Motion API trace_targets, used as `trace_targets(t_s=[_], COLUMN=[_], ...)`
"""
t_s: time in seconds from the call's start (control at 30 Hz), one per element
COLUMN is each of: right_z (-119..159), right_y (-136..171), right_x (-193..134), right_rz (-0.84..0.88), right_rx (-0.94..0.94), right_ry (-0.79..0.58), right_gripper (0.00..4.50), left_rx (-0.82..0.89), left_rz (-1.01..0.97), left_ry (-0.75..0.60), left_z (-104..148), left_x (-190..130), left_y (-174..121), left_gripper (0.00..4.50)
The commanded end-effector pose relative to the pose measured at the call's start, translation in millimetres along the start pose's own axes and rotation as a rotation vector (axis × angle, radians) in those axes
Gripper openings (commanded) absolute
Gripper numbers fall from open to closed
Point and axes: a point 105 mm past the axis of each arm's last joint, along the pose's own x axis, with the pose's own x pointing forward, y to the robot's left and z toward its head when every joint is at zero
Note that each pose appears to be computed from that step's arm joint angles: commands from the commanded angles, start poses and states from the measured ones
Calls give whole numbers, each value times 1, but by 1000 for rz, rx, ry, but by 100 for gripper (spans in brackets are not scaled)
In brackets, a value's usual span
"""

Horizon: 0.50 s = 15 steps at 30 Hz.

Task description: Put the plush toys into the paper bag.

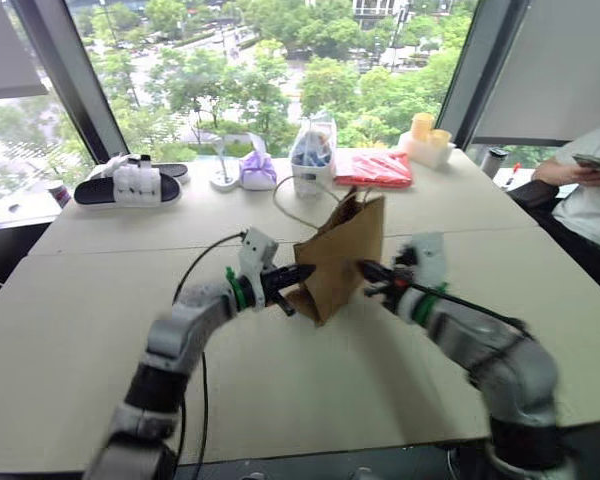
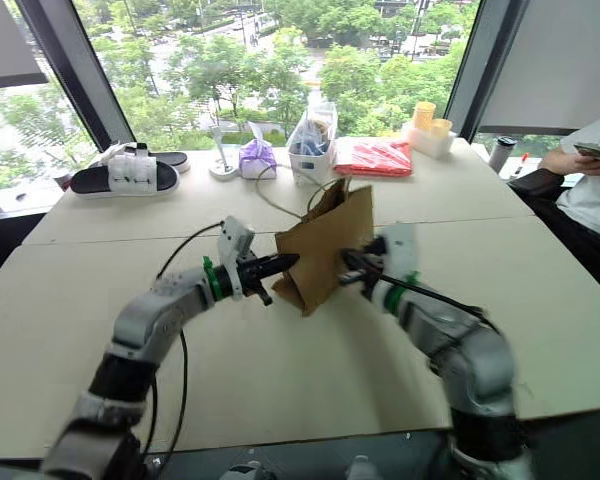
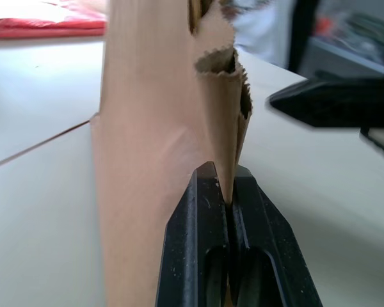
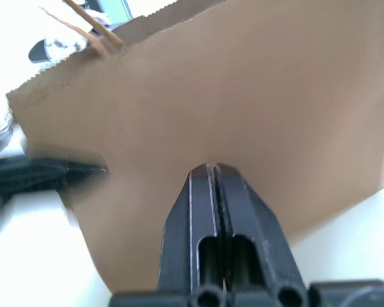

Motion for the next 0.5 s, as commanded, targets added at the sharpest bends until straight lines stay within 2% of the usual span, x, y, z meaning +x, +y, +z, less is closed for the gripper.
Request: trace_targets(t_s=[0.03,0.13,0.27,0.5], right_z=[27,33,30,25], right_y=[11,3,-7,-6], right_x=[-36,-64,-81,-88], right_rz=[81,68,-6,-62], right_rx=[-77,-120,-141,-141], right_ry=[-75,-60,-26,-26], right_gripper=[0,0,0,0], left_rx=[43,82,36,8], left_rz=[-209,-317,-407,-399], left_ry=[-11,73,104,166], left_z=[21,25,32,28], left_x=[4,6,7,-3], left_y=[2,14,22,35], left_gripper=[5,5,5,5])
